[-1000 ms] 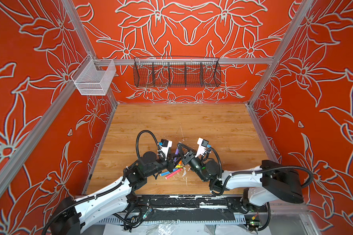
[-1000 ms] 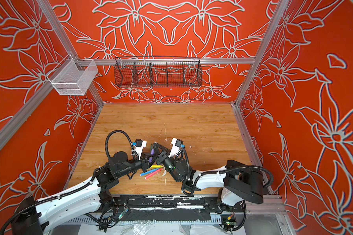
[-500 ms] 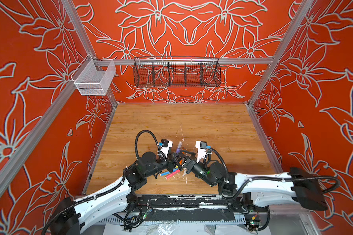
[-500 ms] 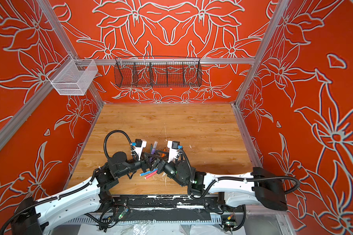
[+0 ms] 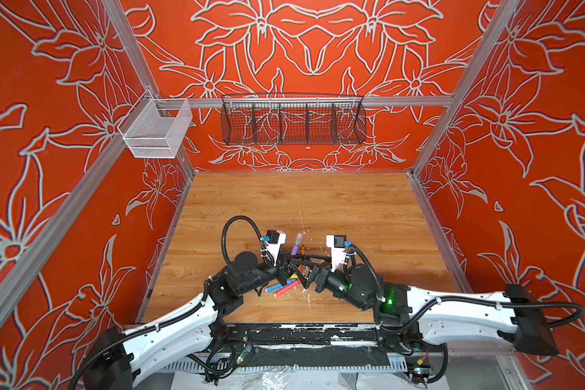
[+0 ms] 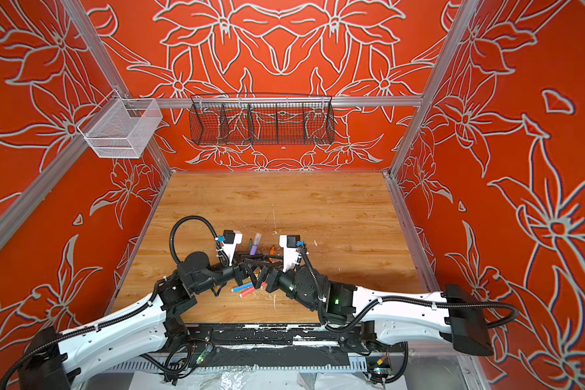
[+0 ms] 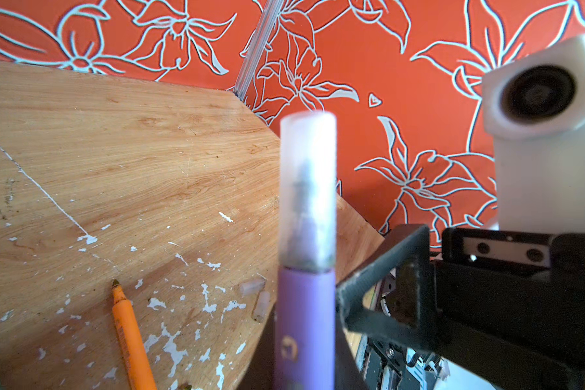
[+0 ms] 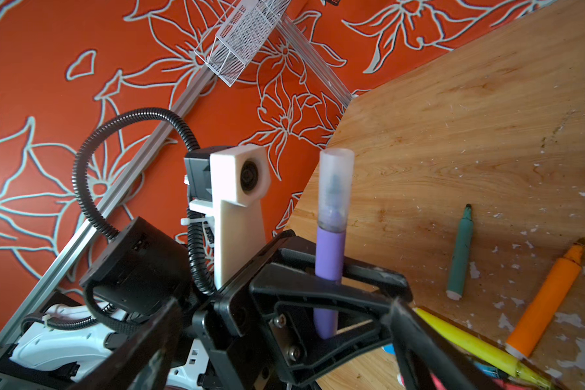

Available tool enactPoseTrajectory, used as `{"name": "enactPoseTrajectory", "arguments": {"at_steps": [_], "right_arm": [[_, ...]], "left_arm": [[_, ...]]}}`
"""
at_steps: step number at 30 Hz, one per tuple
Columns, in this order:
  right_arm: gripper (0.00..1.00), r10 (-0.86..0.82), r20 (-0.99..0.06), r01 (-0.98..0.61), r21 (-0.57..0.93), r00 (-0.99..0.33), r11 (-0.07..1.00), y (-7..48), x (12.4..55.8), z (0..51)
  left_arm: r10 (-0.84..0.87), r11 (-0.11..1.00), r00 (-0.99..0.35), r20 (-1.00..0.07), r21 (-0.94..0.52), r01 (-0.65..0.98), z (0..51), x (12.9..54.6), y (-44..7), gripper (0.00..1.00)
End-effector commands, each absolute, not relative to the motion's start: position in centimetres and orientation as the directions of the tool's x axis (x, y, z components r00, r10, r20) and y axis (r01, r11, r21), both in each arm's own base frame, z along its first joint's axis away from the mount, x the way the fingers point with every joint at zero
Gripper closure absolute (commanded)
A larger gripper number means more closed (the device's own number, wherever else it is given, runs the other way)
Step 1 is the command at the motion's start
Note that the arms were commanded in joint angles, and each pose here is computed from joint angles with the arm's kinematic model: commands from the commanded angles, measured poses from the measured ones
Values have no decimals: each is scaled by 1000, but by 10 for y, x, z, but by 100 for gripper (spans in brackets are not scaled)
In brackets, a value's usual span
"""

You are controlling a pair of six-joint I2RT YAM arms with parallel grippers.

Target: Insert the pens into the pen caps

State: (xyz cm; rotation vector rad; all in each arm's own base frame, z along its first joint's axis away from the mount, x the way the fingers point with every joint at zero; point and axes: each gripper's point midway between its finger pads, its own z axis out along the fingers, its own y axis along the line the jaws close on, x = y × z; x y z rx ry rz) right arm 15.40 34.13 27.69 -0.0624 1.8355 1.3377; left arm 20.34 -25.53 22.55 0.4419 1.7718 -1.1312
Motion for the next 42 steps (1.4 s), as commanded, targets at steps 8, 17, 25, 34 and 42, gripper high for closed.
{"name": "enactPoseTrajectory", "arguments": {"at_steps": [8,17,25,34,42], "right_arm": [[3,390,-672,-459,727,-629,511,348,162,287],[11,430,-808,-544,589,-403,598,302,177,323],[39,360,-795,-575,603,-488,553,321,193,333],[45,332,-776,-574,623,-536,531,346,204,334],[56,322,-776,-548,617,-542,564,354,215,329]], "left_arm": [[-218,461,-418,-882,-471,752,257,200,-258,100],[-226,476,-396,-890,-455,752,262,198,-251,100],[-225,473,-389,-893,-449,758,263,197,-251,100],[-227,469,-384,-895,-446,762,266,196,-251,100],[-225,466,-383,-896,-444,765,266,196,-252,100]]}}
